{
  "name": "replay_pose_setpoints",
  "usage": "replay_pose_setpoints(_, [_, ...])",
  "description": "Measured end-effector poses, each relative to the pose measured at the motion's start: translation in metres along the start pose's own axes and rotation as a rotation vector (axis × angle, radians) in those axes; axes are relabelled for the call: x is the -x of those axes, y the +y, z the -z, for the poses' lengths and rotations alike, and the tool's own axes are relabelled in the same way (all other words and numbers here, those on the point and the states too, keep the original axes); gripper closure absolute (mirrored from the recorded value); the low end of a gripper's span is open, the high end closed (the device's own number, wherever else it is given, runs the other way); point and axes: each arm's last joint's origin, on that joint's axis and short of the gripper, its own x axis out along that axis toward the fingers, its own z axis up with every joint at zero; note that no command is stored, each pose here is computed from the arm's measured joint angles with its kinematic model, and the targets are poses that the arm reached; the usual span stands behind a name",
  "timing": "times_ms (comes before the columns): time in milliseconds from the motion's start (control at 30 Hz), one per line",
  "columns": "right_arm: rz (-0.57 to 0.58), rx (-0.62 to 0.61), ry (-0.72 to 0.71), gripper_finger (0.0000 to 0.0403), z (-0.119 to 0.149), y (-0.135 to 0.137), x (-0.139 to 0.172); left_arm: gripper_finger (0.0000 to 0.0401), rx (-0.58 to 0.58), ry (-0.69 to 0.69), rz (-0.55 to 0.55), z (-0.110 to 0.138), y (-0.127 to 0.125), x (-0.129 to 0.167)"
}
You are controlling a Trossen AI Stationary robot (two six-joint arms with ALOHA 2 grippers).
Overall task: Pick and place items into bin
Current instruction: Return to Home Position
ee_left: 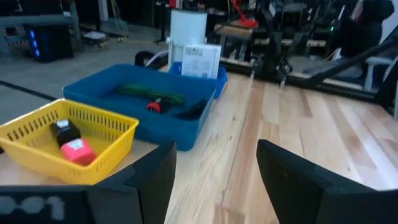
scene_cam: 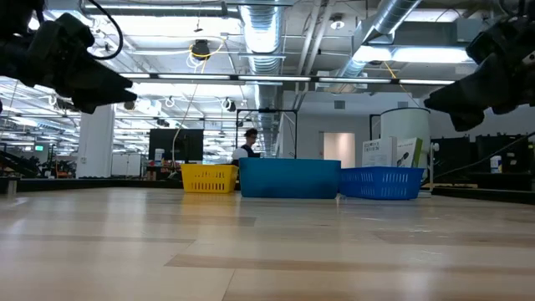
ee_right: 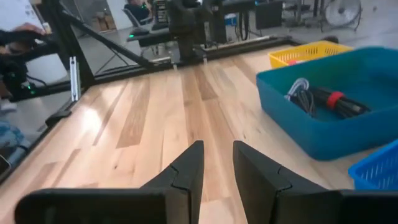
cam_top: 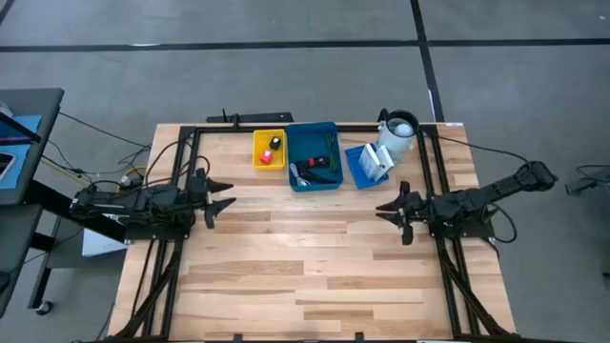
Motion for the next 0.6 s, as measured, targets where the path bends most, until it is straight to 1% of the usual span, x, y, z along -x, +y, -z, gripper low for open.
replay_pose_setpoints(133, [0.004,-0.02,0.016,0.0321,0.0014,0.0,-0.001,0.0189,0.021,-0.053,0.009,-0.0021,-0.0009,-0.0014])
replay_pose_setpoints(333, [0.004,-0.016,0.014,0.0321,0.0013,0.0,-0.001,0.0189,0.079,-0.198,0.038,-0.003,-0.0027,-0.0054])
replay_pose_setpoints(400, [0.004,-0.016,0.015,0.0321,0.0013,0.0,-0.001,0.0189,0.09,-0.222,0.04,-0.0027,-0.0026,-0.0061])
replay_pose_setpoints(600, [0.004,-0.016,0.015,0.0321,0.0015,0.0,-0.001,0.0189,0.09,-0.235,-0.034,-0.0037,0.0045,-0.0078])
